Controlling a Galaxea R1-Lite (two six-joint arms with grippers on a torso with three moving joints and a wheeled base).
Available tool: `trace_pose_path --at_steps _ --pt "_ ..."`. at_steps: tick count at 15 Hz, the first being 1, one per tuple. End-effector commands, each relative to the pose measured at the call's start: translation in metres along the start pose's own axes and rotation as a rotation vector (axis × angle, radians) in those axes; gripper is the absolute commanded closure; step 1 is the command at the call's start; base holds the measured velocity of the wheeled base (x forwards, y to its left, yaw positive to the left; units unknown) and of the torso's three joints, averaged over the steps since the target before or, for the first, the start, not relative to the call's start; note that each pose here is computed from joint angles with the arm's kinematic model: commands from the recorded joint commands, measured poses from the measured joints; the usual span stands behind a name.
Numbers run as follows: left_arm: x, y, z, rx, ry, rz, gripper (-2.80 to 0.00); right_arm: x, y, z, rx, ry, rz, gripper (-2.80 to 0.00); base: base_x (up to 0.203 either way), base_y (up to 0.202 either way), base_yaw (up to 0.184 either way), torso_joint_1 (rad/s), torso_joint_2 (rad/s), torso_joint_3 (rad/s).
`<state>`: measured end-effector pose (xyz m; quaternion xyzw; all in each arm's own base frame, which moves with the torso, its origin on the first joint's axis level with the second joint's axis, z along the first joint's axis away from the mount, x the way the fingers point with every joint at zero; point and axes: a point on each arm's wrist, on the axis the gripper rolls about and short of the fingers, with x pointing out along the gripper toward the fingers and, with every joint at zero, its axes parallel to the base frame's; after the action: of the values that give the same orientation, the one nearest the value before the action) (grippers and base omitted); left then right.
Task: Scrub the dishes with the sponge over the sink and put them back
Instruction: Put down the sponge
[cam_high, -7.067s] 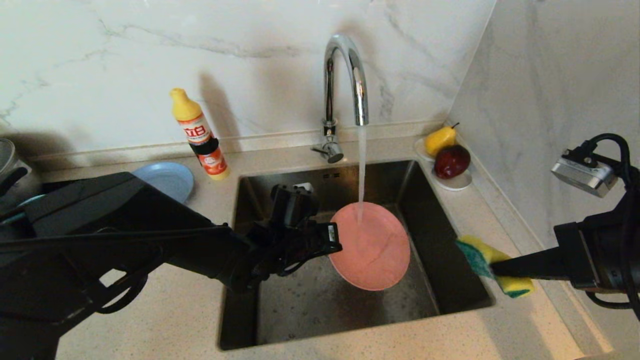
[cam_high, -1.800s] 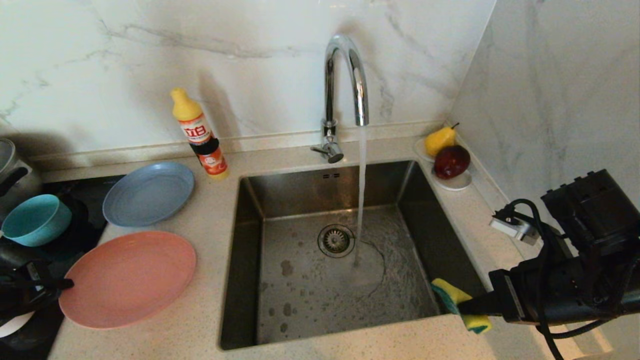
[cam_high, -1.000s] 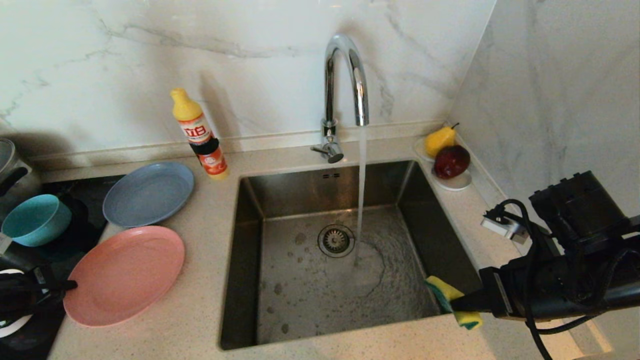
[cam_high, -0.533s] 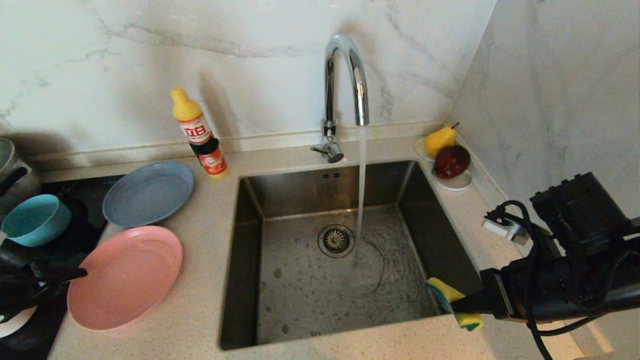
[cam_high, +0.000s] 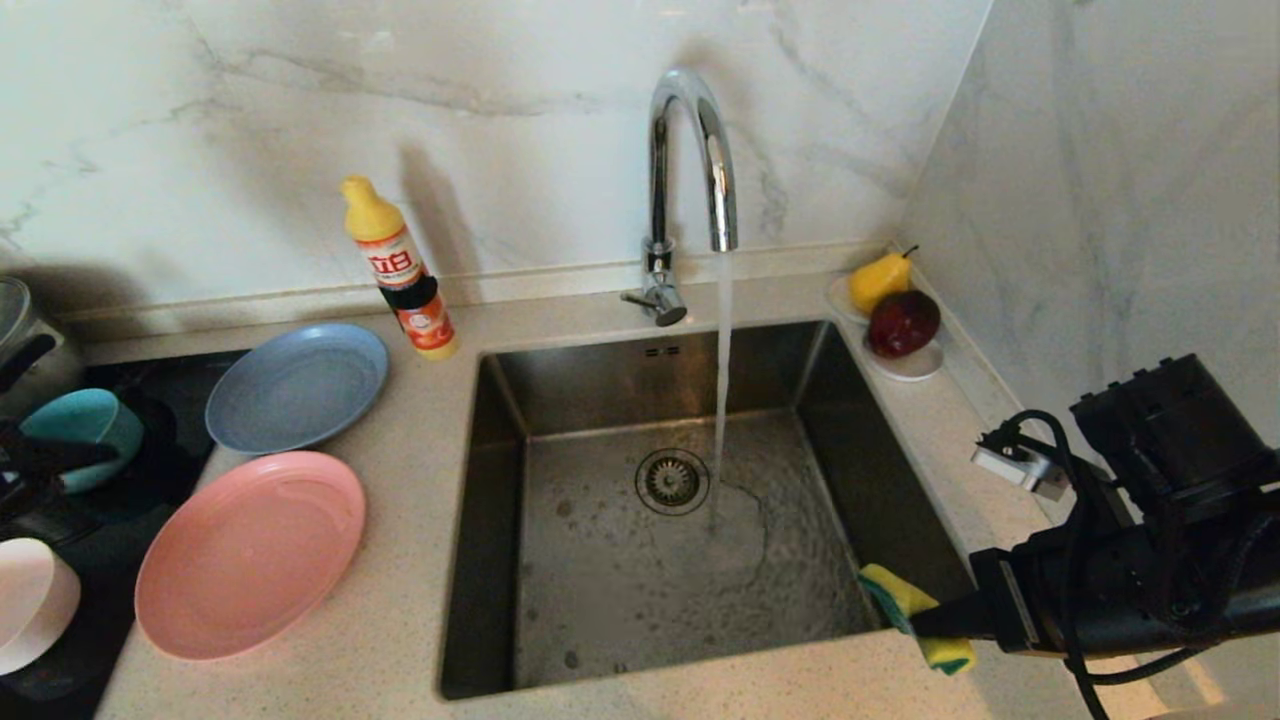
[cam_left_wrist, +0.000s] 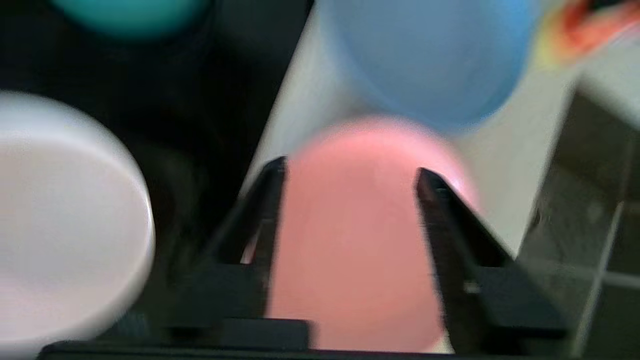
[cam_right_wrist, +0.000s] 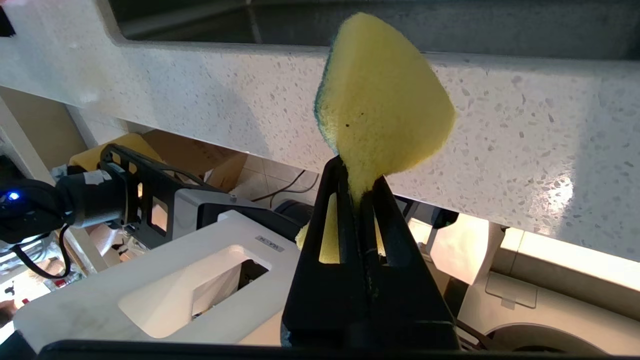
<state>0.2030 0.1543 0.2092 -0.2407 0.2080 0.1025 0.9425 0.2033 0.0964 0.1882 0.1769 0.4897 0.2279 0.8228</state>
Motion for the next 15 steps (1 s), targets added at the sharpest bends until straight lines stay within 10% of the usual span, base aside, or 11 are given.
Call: trace_pose_path --at_steps 1,8,15 --pt "-0.006 -0.016 0.025 0.09 -0.128 -0.043 0.0 -0.005 0.001 -0.002 -0.003 -0.01 0.007 0.0 0.0 0.0 0.0 0.0 0.0 0.0" --pt "0.041 -0.104 0.039 0.425 -0.434 -0.163 0.0 -0.013 0.002 -0.005 -0.012 -0.033 0.016 0.0 0.0 0.0 0.0 0.0 0.0 0.0" --pt "-0.078 -0.167 0.001 0.517 -0.607 -0.48 0.0 -0.011 0.002 -0.004 -0.011 -0.03 0.015 0.0 0.0 0.0 0.0 0.0 0.0 0.0"
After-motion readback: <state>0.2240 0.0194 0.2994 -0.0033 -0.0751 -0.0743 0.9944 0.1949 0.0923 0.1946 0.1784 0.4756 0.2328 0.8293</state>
